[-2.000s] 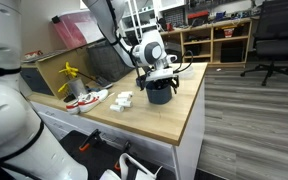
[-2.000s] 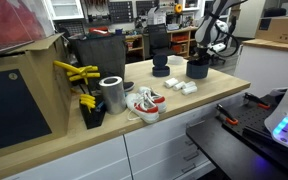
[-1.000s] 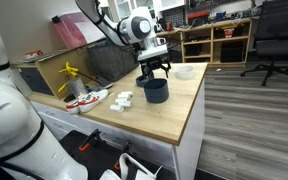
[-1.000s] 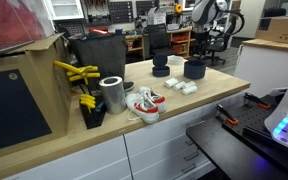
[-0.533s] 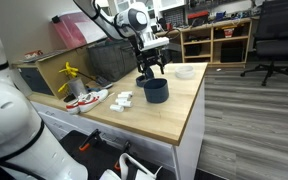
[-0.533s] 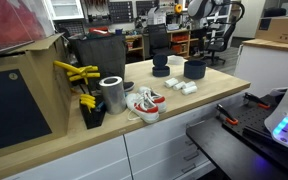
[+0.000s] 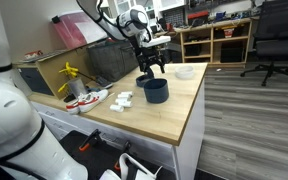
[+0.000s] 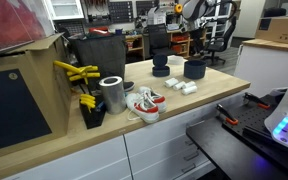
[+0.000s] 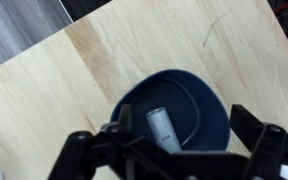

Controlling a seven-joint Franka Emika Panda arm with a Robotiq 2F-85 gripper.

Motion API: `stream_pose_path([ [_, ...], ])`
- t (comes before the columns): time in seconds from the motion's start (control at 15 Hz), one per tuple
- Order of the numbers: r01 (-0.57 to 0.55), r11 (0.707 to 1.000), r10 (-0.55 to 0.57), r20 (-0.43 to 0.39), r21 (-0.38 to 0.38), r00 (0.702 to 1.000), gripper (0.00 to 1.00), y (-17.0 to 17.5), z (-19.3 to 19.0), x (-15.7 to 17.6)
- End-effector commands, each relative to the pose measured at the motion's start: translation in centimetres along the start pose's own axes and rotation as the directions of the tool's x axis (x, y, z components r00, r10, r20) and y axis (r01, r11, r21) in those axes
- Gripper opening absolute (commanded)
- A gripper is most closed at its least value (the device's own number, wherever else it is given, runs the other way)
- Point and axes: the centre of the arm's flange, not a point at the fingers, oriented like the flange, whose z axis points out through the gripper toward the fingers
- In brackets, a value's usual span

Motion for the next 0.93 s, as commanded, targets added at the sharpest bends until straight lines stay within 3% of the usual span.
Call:
stream_pose_path([
  [0.0,-0.001,1.0,0.001,0.0,0.0,1.0,1.0,0.0,0.0,0.0],
  [0.6,0.13,0.991,-0.131,0.034,0.027,0.991,1.0,-1.4,3.7,1.7],
  [0.87,0.186,0.982,-0.185,0.049,-0.02,0.982,1.0,-2.0,3.7,2.2],
])
